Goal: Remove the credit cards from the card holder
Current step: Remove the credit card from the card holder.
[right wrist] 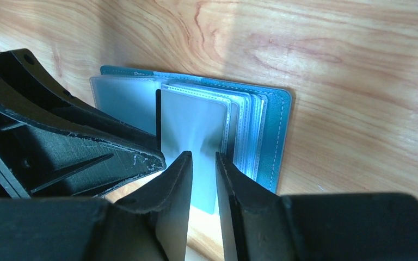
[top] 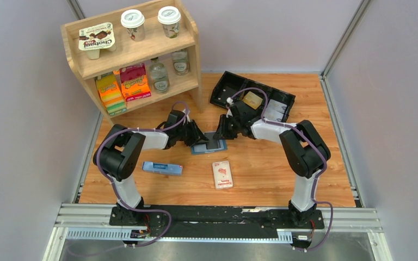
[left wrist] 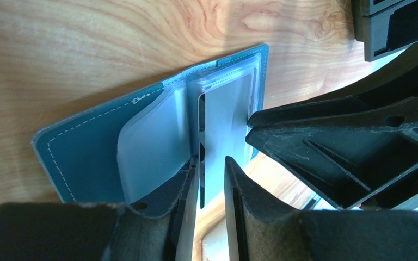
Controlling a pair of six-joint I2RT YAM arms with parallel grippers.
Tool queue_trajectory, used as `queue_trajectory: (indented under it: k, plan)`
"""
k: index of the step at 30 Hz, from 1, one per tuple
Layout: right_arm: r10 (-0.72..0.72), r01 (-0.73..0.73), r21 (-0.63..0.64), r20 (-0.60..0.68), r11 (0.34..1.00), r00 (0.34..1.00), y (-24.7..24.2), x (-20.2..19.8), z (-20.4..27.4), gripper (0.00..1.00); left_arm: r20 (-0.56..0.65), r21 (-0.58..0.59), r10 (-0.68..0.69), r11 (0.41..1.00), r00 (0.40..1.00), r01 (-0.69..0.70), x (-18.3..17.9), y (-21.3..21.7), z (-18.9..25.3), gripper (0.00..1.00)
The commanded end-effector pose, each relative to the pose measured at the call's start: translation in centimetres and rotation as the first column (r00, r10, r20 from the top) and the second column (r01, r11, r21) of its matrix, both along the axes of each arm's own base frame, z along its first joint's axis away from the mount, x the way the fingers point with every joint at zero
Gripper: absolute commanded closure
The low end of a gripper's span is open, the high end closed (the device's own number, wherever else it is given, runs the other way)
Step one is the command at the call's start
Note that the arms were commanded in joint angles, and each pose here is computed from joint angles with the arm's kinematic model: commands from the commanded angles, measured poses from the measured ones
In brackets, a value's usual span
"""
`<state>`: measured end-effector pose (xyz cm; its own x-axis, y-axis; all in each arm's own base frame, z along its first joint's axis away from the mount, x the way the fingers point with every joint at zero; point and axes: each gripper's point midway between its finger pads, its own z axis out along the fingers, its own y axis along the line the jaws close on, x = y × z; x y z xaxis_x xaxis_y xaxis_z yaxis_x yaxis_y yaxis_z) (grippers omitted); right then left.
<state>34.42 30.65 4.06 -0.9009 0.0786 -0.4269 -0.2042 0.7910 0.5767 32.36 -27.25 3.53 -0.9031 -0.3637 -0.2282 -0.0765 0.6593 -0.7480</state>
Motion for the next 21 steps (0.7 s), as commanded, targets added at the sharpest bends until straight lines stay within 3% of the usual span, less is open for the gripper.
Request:
queue_trajectory:
  k: [1,8,15,21]
  plan:
    - [0.012,-0.012,-0.012,-0.024,1.000,1.000,0.0,-0.6,-1.5,0.71,0.122,-0.109,0.030,0.994,0.992,-0.017,1.1,-0.5,3.8,0.70]
    - [0.015,-0.015,-0.012,-0.044,1.000,0.999,0.0,-0.9,-2.3,0.70,0.188,-0.191,0.056,0.981,0.981,-0.020,1.1,-0.6,5.7,0.80]
    - [0.018,-0.019,-0.005,-0.053,1.000,0.998,0.2,-0.9,-2.5,0.70,0.199,-0.192,0.054,0.981,0.978,-0.015,0.8,-0.4,5.7,0.90]
    - [0.026,-0.026,0.004,-0.058,1.000,0.998,0.3,-1.1,-2.5,0.70,0.170,-0.210,0.051,0.978,0.984,-0.014,0.7,-0.7,5.0,0.82]
